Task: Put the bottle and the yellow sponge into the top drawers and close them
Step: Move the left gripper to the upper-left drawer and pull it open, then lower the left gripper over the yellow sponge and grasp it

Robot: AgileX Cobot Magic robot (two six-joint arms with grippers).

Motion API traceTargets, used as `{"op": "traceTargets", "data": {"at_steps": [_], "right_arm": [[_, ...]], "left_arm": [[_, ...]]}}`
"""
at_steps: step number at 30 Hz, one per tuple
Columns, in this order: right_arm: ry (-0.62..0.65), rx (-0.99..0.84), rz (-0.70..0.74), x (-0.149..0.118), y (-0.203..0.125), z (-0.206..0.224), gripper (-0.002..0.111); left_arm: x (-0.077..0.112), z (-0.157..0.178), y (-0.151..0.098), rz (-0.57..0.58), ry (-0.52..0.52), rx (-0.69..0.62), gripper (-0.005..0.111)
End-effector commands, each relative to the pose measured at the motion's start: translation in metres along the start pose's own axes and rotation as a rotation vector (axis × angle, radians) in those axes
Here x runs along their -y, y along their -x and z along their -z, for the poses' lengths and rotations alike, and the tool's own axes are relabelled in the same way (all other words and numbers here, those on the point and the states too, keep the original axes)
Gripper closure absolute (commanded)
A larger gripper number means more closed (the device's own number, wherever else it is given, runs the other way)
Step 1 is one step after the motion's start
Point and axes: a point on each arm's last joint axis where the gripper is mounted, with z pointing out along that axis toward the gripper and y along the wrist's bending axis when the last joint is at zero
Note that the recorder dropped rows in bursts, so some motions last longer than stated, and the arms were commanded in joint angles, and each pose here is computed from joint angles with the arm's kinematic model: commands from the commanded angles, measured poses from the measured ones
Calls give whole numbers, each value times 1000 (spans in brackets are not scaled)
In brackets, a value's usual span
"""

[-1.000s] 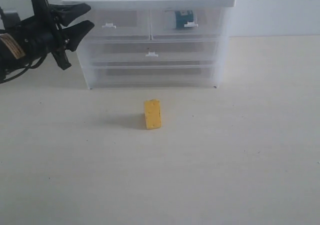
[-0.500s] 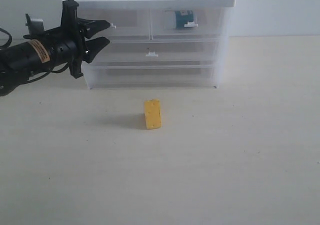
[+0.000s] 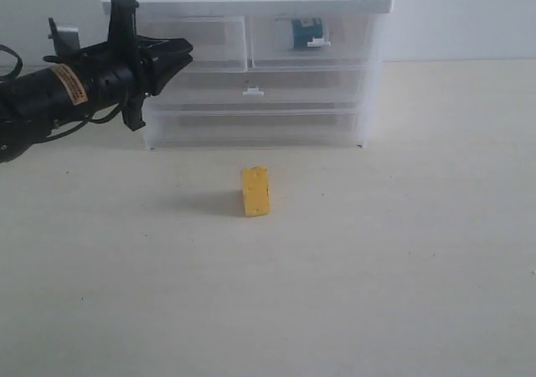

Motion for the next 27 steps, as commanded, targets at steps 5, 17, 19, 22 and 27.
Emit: {"op": "traceTargets", "data": {"at_steps": [5,17,19,22,27], "right_arm": [[-8,4,4,0,1,0,107],[-8,4,4,0,1,0,107],[-8,4,4,0,1,0,107],[-8,9,4,0,1,0,107],[-8,13,4,0,2,0,107]], "left_arm": [[16,22,-31,-9,-57,-35,103],[21,53,-81,-6,-44,-113,103],[23,58,-86,-6,-45,-120,103],[26,65,-89,-10,-44,-124,103],[33,75,-97,-58,-59,-180,93]]}}
